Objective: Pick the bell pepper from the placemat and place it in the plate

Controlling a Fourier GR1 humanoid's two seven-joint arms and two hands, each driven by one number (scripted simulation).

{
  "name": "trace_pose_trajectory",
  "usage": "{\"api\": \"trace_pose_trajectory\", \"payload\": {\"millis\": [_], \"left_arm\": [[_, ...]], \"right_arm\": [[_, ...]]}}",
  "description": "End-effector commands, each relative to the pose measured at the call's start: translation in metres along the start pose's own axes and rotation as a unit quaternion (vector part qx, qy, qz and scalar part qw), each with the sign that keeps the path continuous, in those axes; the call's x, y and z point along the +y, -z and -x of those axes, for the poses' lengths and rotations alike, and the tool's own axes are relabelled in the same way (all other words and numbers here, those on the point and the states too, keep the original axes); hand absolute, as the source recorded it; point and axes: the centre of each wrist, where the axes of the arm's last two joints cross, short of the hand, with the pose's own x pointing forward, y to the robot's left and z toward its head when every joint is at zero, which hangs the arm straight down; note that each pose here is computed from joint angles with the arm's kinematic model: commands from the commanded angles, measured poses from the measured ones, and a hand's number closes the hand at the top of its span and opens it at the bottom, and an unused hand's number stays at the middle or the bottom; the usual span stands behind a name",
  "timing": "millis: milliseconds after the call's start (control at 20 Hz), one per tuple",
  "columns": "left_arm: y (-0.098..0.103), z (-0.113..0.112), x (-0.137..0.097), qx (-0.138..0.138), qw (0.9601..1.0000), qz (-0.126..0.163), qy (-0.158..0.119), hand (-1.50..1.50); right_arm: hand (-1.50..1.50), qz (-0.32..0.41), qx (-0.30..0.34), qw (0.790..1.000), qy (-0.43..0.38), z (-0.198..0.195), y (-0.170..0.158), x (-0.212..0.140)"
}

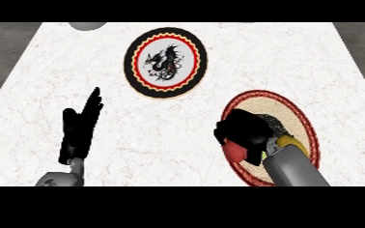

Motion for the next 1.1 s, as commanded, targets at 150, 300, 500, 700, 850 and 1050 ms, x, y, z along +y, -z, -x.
{"api": "trace_pose_trajectory", "payload": {"millis": [150, 300, 500, 700, 850, 1050], "left_arm": [[0.001, -0.003, -0.005, -0.013, 0.9998, 0.014, 0.004, 0.00], [0.003, -0.009, -0.012, -0.021, 0.9991, 0.036, 0.011, 0.00], [0.008, -0.020, -0.021, -0.029, 0.9981, 0.052, 0.011, 0.00], [0.013, -0.027, -0.026, -0.028, 0.9974, 0.064, 0.016, 0.00], [0.012, -0.022, -0.029, -0.022, 0.9973, 0.067, 0.020, 0.00], [0.017, -0.029, -0.033, -0.027, 0.9968, 0.073, 0.019, 0.00]], "right_arm": [[1.50, 0.098, 0.183, 0.969, 0.134, -0.018, 0.040, -0.026], [1.50, 0.165, 0.254, 0.945, 0.124, -0.016, 0.045, -0.054], [1.50, 0.253, 0.313, 0.909, 0.109, -0.027, 0.058, -0.095], [1.50, 0.352, 0.355, 0.857, 0.120, -0.040, 0.067, -0.135], [1.50, 0.417, 0.400, 0.809, 0.110, -0.048, 0.076, -0.158], [1.50, 0.446, 0.454, 0.763, 0.115, -0.061, 0.093, -0.185]]}}
